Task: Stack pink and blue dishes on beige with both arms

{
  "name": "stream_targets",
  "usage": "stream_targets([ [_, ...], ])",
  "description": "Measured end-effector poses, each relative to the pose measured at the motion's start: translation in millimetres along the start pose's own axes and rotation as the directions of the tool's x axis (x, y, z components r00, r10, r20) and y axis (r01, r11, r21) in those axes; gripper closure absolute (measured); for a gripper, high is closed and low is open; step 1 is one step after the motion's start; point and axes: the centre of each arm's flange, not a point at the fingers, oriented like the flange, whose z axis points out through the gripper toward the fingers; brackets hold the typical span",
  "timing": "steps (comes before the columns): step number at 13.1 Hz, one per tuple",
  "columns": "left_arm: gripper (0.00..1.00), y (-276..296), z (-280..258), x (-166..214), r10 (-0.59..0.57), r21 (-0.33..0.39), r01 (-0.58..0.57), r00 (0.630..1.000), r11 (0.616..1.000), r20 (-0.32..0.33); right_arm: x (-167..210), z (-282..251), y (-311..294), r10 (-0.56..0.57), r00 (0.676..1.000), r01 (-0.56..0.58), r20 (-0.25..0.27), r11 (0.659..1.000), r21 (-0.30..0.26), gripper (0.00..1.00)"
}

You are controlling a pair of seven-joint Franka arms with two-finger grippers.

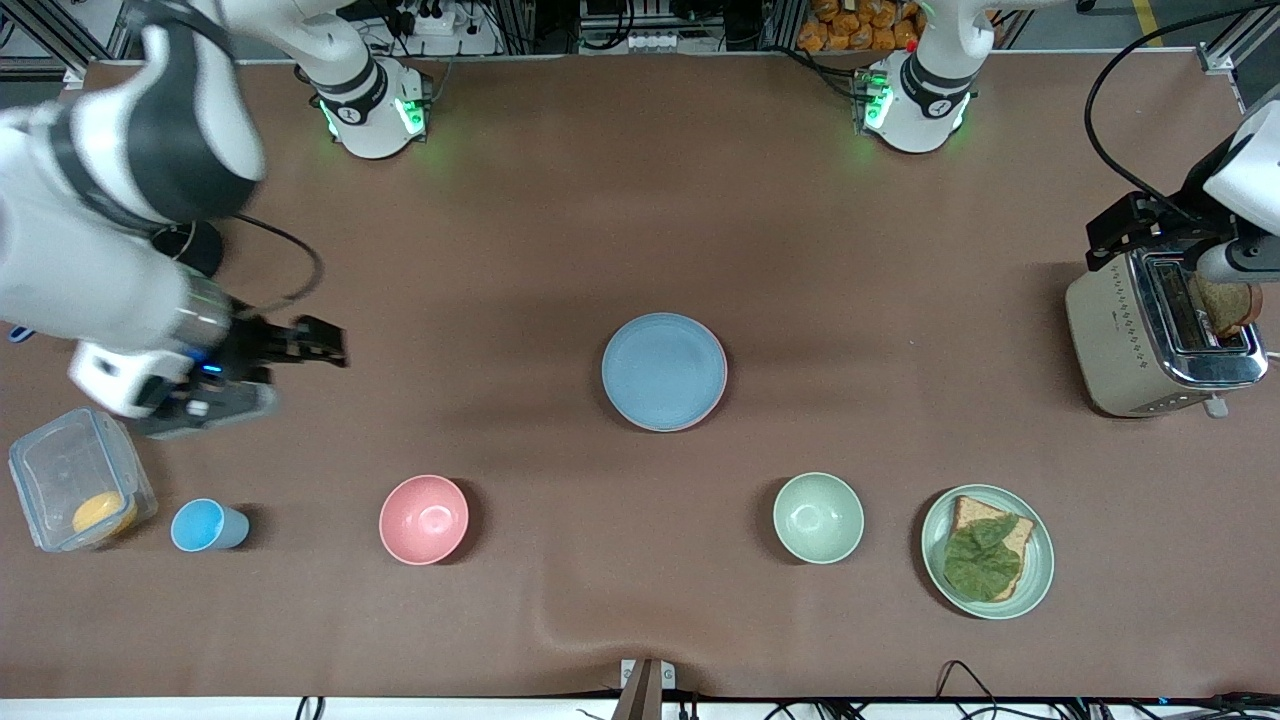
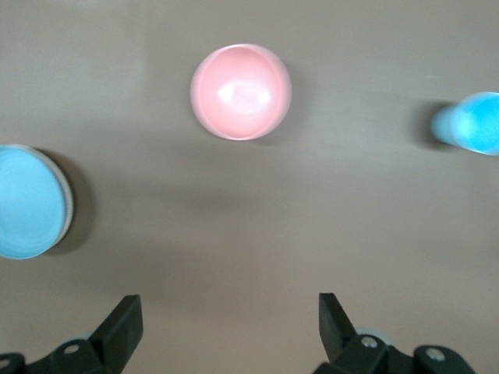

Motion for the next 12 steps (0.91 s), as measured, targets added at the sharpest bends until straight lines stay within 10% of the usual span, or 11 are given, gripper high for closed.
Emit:
stream_targets([
  [12,0.00,4.4,-0.2,-0.2,0.008,0.000,-0.008,1.000,1.000,0.000,-54.1,-23.3,67.7,0.057,0.998,-0.059,-0.029,0.996,-0.066,0.00],
])
